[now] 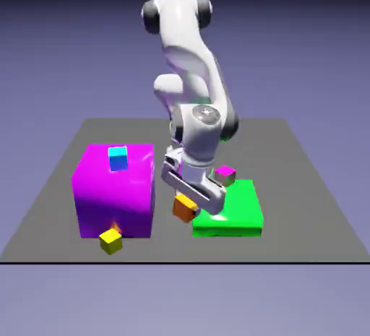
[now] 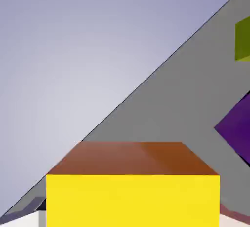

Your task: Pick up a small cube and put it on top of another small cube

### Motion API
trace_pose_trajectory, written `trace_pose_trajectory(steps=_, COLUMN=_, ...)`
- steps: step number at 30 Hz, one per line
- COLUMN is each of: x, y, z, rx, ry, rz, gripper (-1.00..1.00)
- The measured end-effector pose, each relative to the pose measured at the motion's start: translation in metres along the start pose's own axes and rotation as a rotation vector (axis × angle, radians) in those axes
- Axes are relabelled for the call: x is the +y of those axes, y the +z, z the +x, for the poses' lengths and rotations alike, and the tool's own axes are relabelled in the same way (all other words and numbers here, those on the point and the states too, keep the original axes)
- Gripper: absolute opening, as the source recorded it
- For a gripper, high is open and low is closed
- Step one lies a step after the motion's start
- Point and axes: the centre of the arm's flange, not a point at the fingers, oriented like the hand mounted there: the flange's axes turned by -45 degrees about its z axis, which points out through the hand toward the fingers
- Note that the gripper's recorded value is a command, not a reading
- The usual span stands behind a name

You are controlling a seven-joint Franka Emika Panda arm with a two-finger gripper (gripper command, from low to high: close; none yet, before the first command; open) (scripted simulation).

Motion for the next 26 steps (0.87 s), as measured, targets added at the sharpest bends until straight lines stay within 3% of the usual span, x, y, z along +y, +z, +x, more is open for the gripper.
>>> trace_pose_trajectory(steps=5, x=0.091, y=-0.044, z=0.045, rx=-0.035, ry=0.256, rz=0.012, gripper=-1.00)
trace_pose_trajectory(steps=14, x=0.240, y=-0.121, z=0.057, rx=-0.137, ry=0.626, rz=0.161, gripper=-1.00)
trace_pose_trajectory(steps=19, x=0.228, y=-0.058, z=0.053, rx=-0.137, ry=0.626, rz=0.161, gripper=-1.00)
trace_pose_trajectory(steps=20, x=0.227, y=-0.052, z=0.052, rx=-0.137, ry=0.626, rz=0.161, gripper=1.00)
trace_pose_trajectory(steps=22, x=0.227, y=-0.052, z=0.052, rx=-0.137, ry=0.626, rz=0.159, gripper=1.00)
trace_pose_trajectory(steps=26, x=0.238, y=-0.115, z=0.057, rx=-0.137, ry=0.626, rz=0.159, gripper=1.00)
